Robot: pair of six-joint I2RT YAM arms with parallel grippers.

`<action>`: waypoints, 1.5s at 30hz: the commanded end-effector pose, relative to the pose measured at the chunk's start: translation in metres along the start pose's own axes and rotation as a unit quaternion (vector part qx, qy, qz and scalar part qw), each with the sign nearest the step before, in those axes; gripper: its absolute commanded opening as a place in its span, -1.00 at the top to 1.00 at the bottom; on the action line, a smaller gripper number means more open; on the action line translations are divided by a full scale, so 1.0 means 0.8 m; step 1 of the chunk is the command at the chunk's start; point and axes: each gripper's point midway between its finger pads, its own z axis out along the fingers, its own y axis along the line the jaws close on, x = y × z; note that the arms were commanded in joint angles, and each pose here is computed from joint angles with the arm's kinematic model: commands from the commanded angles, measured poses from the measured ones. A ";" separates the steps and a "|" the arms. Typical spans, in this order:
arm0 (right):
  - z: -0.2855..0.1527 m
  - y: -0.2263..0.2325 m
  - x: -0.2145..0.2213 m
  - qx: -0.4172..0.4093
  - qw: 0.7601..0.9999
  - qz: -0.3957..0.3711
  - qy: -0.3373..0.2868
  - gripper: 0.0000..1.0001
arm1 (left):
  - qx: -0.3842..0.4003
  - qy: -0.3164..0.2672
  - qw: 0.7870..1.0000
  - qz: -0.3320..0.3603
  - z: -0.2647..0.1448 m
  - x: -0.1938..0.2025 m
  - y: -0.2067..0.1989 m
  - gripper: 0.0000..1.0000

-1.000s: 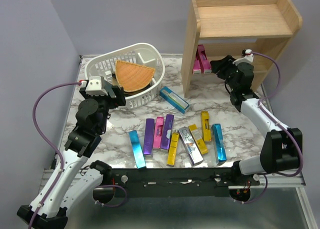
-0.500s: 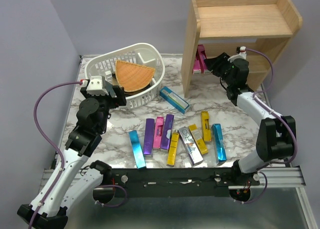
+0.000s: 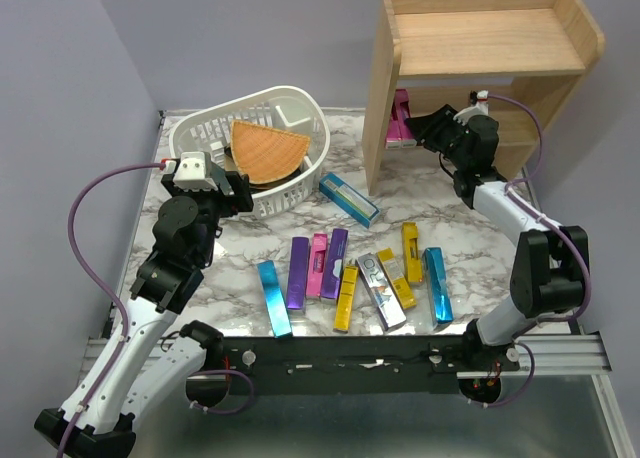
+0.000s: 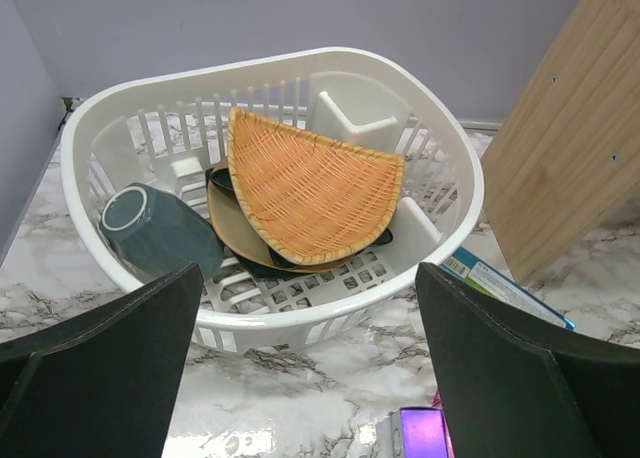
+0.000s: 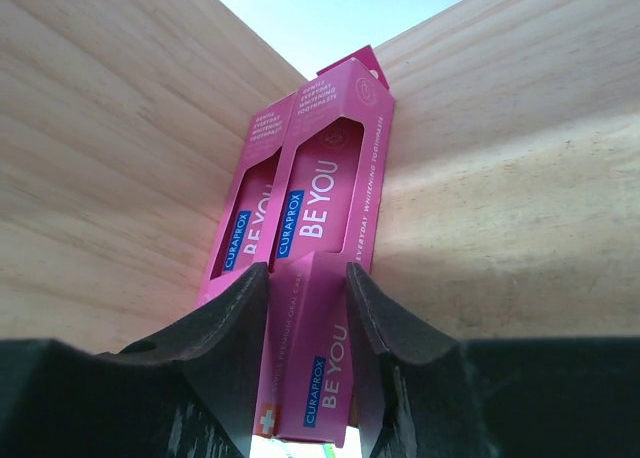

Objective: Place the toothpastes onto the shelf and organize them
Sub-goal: Place the toothpaste on the shelf.

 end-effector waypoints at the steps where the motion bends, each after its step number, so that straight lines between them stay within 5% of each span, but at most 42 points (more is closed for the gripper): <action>1: 0.003 0.018 0.013 -0.045 0.999 0.004 0.030 0.13 | 0.006 0.001 1.000 0.000 0.000 0.002 -0.001 -0.98; 13: -0.013 0.015 -0.015 -0.003 0.999 -0.034 0.002 0.00 | 0.007 0.000 1.000 0.001 0.000 0.001 -0.001 -0.98; 25: -0.094 0.024 -0.045 0.055 0.995 -0.078 -0.031 -0.74 | 0.037 0.029 0.999 -0.007 0.008 0.017 -0.019 -0.98; 40: -0.202 -0.007 0.098 0.073 0.995 -0.054 0.051 -0.93 | 0.138 0.269 0.950 -0.074 0.031 0.136 -0.115 -0.97; 45: -0.216 -0.021 0.140 0.060 0.993 -0.054 0.080 -0.93 | 0.069 0.330 0.941 -0.039 0.036 0.186 -0.144 -0.88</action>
